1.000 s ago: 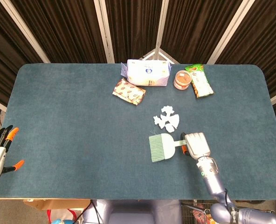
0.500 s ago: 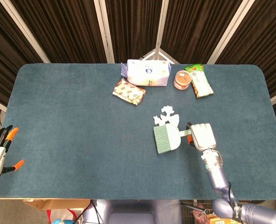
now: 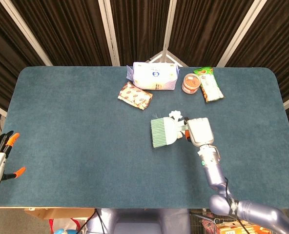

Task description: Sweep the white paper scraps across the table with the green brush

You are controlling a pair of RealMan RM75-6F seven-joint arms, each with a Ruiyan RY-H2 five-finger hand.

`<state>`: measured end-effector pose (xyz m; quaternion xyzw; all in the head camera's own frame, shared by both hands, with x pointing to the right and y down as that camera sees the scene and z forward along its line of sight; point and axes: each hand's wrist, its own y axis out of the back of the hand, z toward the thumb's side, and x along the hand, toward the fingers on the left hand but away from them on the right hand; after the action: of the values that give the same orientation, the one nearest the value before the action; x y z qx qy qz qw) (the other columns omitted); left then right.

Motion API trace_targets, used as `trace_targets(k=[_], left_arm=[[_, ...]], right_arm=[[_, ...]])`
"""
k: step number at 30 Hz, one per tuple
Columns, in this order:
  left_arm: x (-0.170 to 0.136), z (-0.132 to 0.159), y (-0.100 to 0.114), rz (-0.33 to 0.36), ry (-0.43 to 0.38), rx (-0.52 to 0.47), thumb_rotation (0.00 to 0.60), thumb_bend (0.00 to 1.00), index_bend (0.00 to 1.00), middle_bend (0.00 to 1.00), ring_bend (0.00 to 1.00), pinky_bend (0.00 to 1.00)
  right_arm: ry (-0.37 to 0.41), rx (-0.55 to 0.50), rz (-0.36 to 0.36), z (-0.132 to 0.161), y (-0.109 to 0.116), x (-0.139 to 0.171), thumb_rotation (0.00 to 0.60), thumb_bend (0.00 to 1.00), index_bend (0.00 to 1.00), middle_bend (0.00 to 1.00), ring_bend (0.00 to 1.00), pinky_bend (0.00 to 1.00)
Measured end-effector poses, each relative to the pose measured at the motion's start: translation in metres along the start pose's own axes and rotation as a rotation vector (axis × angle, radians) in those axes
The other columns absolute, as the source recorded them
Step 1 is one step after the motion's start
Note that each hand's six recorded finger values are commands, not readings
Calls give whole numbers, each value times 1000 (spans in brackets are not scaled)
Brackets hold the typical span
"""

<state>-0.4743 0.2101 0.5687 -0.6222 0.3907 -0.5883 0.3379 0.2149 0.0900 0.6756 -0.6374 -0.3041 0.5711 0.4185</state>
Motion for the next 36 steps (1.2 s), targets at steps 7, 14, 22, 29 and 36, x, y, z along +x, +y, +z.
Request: trace_targets(k=[7, 14, 22, 29, 36], left_arm=[[2, -2, 0, -12, 10, -19, 600, 0, 0, 0, 0, 0], [2, -2, 0, -20, 14, -24, 600, 0, 0, 0, 0, 0], [1, -1, 0, -19, 13, -24, 600, 0, 0, 0, 0, 0], [0, 1, -1, -21, 6, -21, 600, 0, 0, 0, 0, 0], [1, 4, 0, -15, -5, -22, 600, 0, 0, 0, 0, 0]], right_arm=[[14, 62, 5, 16, -9, -16, 600, 597, 905, 979, 1000, 937], [-16, 158, 1, 4, -17, -32, 600, 597, 905, 979, 999, 937], [-105, 259, -23, -44, -8, -43, 600, 597, 905, 979, 999, 937], [-213, 327, -41, -99, 12, -42, 600, 597, 905, 979, 999, 937], [-233, 336, -72, -117, 34, -36, 600, 597, 905, 979, 999, 937]])
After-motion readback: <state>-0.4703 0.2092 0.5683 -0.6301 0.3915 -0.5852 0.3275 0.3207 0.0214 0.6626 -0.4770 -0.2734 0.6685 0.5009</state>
